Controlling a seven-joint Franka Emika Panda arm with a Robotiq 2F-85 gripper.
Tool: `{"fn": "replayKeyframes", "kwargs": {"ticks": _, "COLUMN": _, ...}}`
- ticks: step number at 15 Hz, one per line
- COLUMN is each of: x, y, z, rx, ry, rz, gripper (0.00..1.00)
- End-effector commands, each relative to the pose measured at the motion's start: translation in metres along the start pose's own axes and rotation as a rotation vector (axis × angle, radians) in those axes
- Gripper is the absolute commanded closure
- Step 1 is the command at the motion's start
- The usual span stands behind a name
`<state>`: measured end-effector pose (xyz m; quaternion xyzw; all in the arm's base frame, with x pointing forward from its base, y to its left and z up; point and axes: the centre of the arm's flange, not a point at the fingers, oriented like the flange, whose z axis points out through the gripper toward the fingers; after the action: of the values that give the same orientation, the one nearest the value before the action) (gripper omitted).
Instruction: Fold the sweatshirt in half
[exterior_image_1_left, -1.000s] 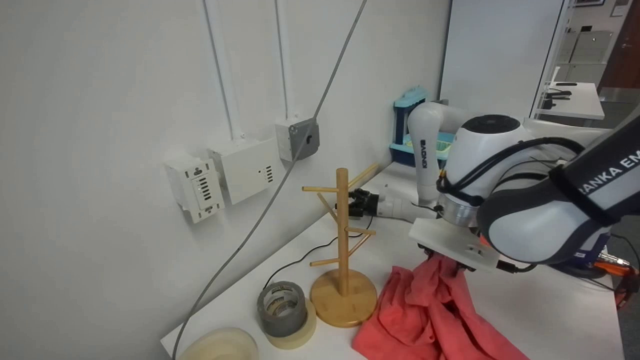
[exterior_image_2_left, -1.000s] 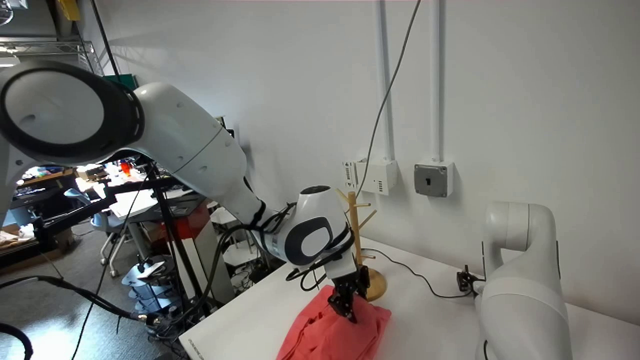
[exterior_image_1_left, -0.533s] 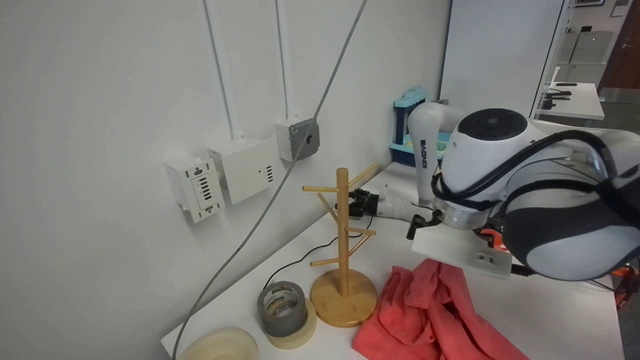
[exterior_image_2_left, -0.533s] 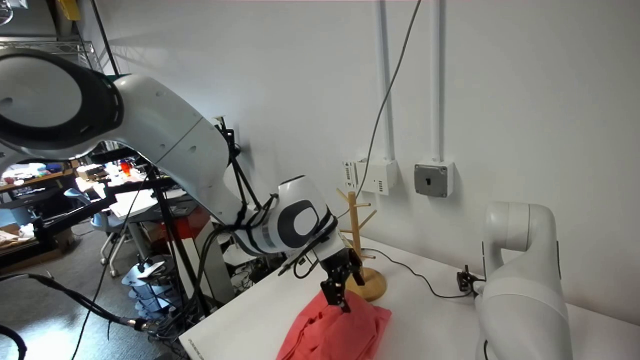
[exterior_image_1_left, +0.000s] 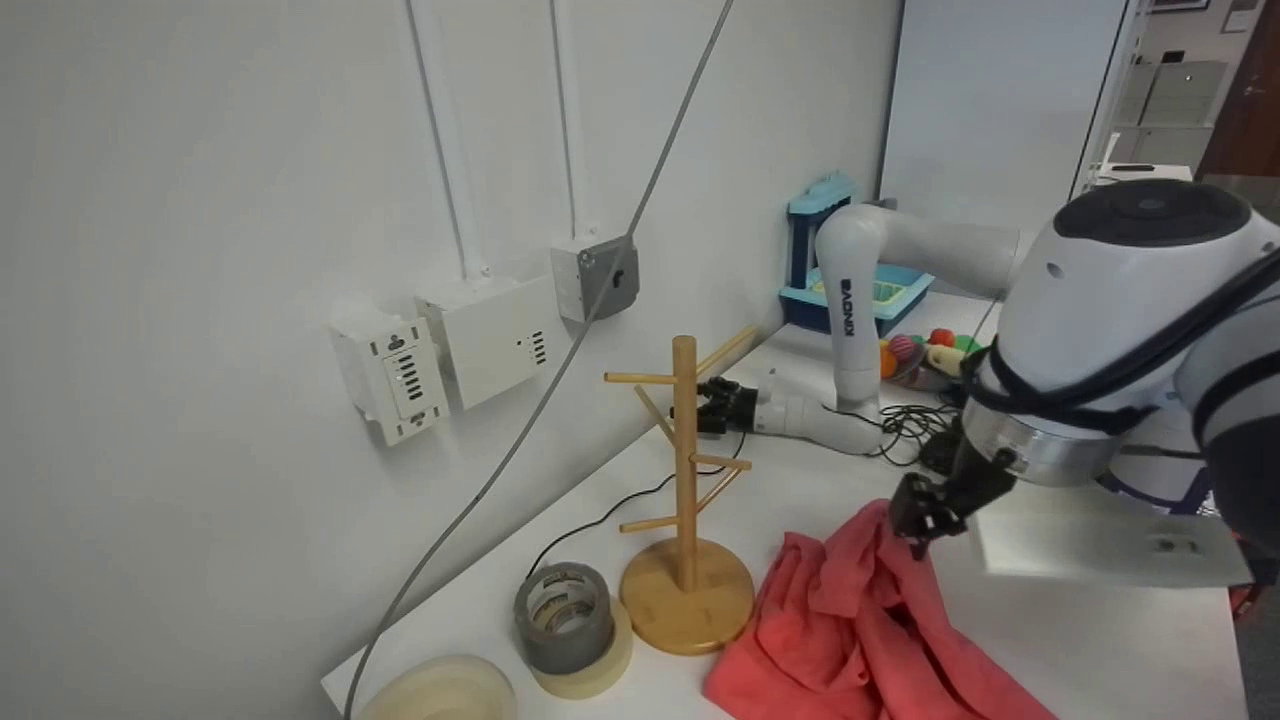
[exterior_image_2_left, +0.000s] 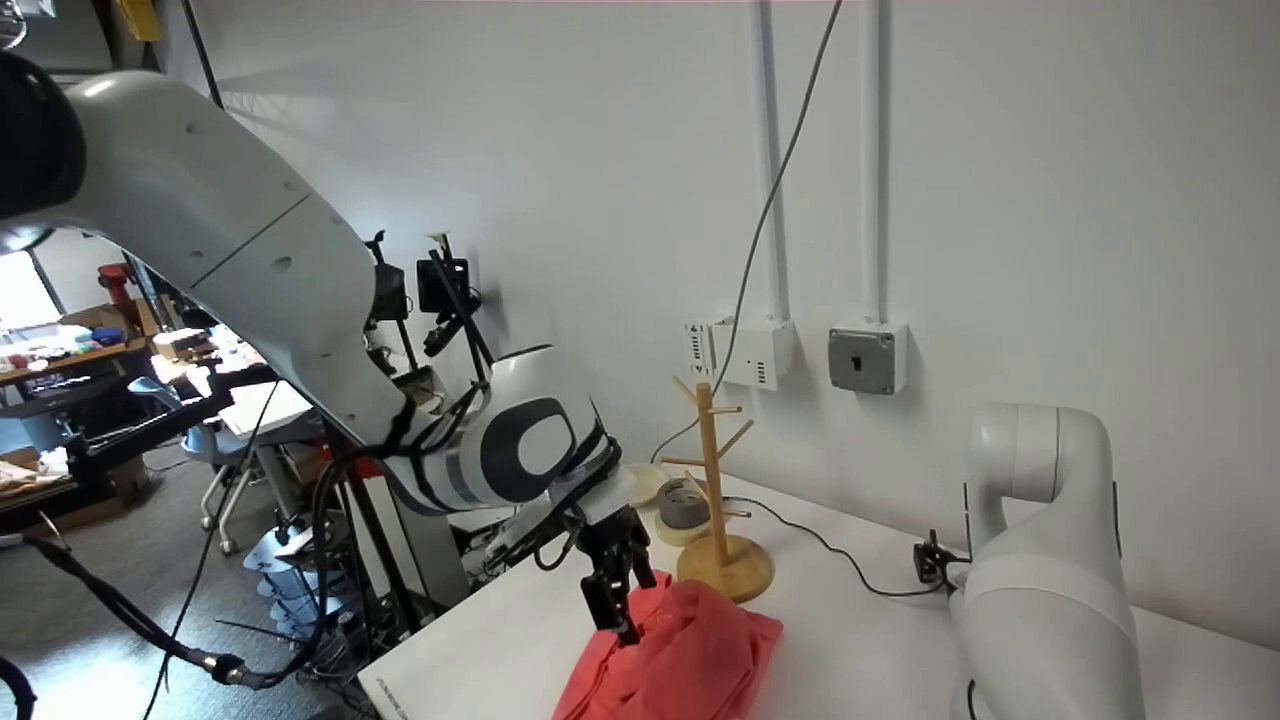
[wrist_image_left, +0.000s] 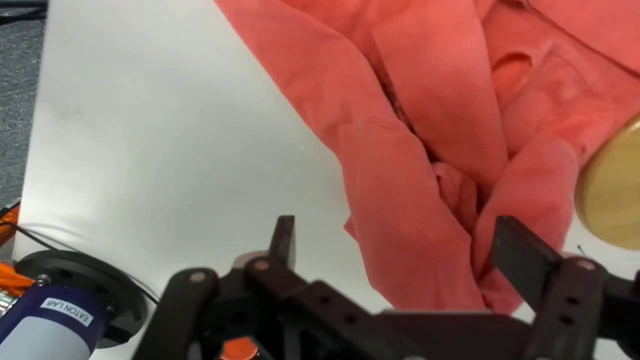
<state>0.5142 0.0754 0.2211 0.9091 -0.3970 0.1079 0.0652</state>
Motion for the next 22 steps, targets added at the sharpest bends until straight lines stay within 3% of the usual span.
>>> {"fn": "replayKeyframes", "kwargs": {"ticks": 1, "x": -0.011, "y": 0.044, "z": 0.005, "rx": -0.003, "ry": -0.107, "rz": -0.168, "gripper": 0.0}}
{"fn": "replayKeyframes", "kwargs": {"ticks": 7, "x": -0.038, "y": 0.067, "z": 0.059, "rx": -0.022, "ry": -0.264, "rz": -0.463, "gripper": 0.0}}
{"fn": "replayKeyframes", "kwargs": {"ticks": 15, "x": -0.056, "y": 0.068, "z": 0.121, "rx": 0.008, "ry": -0.455, "rz": -0.867, "gripper": 0.0}}
{"fn": "replayKeyframes", "kwargs": {"ticks": 19, "x": -0.061, "y": 0.068, "z": 0.139, "rx": -0.003, "ry": -0.511, "rz": -0.971, "gripper": 0.0}}
{"fn": "replayKeyframes", "kwargs": {"ticks": 20, "x": -0.061, "y": 0.068, "z": 0.142, "rx": -0.007, "ry": -0.522, "rz": -0.986, "gripper": 0.21}}
{"fn": "replayKeyframes", "kwargs": {"ticks": 22, "x": -0.059, "y": 0.068, "z": 0.148, "rx": -0.016, "ry": -0.541, "rz": -1.006, "gripper": 0.34}}
